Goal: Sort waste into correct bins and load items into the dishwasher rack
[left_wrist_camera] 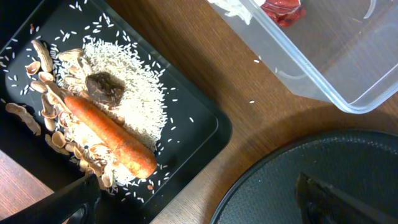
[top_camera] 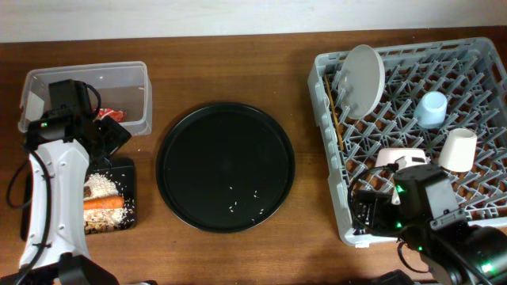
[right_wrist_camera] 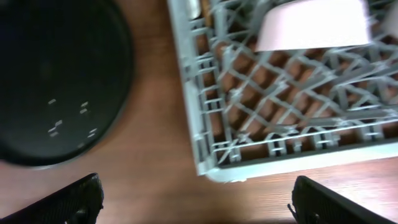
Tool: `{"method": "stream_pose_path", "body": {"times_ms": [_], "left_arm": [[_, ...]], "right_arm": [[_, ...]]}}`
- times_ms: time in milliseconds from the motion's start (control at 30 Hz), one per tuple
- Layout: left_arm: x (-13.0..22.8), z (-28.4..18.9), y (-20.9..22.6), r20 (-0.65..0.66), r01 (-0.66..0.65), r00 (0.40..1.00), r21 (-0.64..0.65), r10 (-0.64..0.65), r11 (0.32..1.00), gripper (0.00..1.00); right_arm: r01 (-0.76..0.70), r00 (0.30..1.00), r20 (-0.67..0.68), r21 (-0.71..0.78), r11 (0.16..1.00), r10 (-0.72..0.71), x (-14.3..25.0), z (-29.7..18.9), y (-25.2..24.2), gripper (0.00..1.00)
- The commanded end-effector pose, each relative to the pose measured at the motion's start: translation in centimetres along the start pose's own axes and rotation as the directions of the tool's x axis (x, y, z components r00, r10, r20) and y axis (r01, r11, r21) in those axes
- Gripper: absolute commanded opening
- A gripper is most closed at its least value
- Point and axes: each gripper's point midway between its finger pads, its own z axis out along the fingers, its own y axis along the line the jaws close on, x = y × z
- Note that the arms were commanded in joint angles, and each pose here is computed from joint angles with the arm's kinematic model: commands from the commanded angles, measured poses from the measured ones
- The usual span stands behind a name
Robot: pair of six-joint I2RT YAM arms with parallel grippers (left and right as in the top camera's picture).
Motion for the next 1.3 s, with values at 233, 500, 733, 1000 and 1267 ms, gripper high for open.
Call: {"method": "stream_pose_path", "body": {"times_ms": [233,500,733,1000,1267], "left_arm": [[-0.3,-0.1,0.1,0.006,0.015,1.0,-0.002,-0.015,1.0,0.99],[-0.3,-0.1,0.1,0.006,0.015,1.0,-0.002,-0.015,1.0,0.99],[-0.3,-0.1,0.1,0.006,0.015,1.0,-0.002,-0.015,1.0,0.99],[-0.3,-0.1,0.1,0.006,0.015,1.0,-0.002,-0.015,1.0,0.99],[-0.3,-0.1,0.1,0.005,0.015,1.0,-0.002,-0.015,1.0,0.99]], "right_arm": [[-0.014,0.998,-0.056,-0.08,0.997,0.009,0.7,0.4,1.5,0.99],[-0.013,0.996,-0.094,-0.07,0.997,0.006,1.2,0.7,1.4,0.99],[-0.006,0.999,0.033,-0.095,0.995,0.009,-0.5,1.7,1.4,0.99],[-0.038,0.955,0.273,-0.268,0.963,0.114,0.8,6.0,0.9,0.99],[0.202,0.71,0.693,-0.373,0.906,0.127,-2.5,5.5,2.0,0.99]]}}
